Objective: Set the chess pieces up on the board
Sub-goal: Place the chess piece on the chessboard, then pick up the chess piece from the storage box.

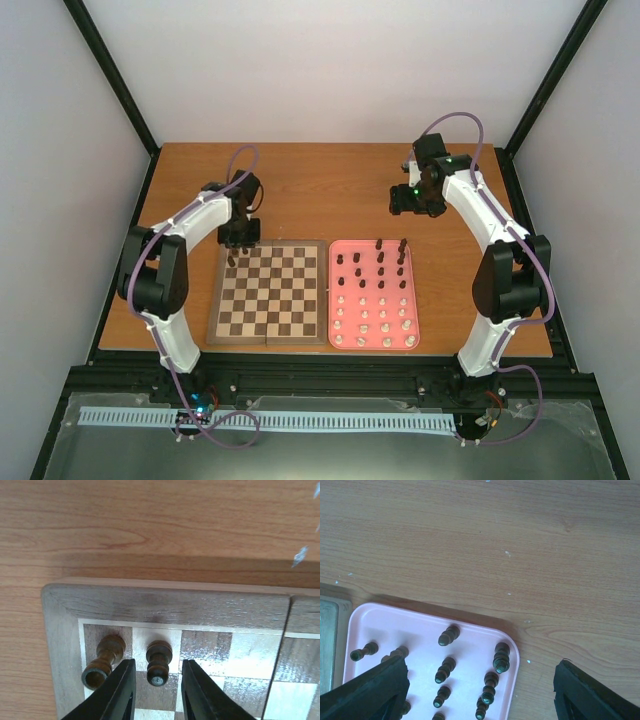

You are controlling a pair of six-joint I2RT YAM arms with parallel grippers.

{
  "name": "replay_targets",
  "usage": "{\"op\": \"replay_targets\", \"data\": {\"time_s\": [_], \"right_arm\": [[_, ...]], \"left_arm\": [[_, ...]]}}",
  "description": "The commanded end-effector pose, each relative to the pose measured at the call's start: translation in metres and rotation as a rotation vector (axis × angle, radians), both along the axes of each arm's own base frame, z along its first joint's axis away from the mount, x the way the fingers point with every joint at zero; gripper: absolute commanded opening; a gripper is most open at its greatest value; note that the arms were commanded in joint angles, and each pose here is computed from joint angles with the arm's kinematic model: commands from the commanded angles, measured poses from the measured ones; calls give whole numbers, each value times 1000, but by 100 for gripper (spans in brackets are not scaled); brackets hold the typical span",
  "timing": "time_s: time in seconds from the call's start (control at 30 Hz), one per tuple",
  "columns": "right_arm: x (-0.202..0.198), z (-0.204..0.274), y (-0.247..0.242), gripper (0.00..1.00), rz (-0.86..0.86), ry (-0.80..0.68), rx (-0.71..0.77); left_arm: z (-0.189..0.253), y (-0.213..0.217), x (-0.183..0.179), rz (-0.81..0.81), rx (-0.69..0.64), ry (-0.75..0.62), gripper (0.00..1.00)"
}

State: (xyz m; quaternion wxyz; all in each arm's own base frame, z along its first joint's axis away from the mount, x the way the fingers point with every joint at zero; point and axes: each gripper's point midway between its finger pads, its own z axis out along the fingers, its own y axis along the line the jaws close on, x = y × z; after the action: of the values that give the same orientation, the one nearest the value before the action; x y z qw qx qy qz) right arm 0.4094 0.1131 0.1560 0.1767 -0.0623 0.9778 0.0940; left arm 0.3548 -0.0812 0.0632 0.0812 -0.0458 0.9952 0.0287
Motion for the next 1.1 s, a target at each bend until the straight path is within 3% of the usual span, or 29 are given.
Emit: {"op": "replay_targets", "data": {"time_s": [0.0,0.27,0.5,0.7,1.07], "right_arm": [[3,-5,-1,79,8,9,8],[3,-5,-2,79,5,5,-1],[6,-6,-5,79,-9,8,-15],[7,-6,-5,79,-13,8,-15],[10,-6,-8,79,-22,5,-30]], "left_arm": [[38,1,14,-9,-5,-90,33],[82,-18,16,-58,-54,-164,37],[115,-140,-23,-391,-251,-224,44],[97,-210,-63,-587,-360,-170,43],[41,-261,-98,-747,-328,-23,43]]}}
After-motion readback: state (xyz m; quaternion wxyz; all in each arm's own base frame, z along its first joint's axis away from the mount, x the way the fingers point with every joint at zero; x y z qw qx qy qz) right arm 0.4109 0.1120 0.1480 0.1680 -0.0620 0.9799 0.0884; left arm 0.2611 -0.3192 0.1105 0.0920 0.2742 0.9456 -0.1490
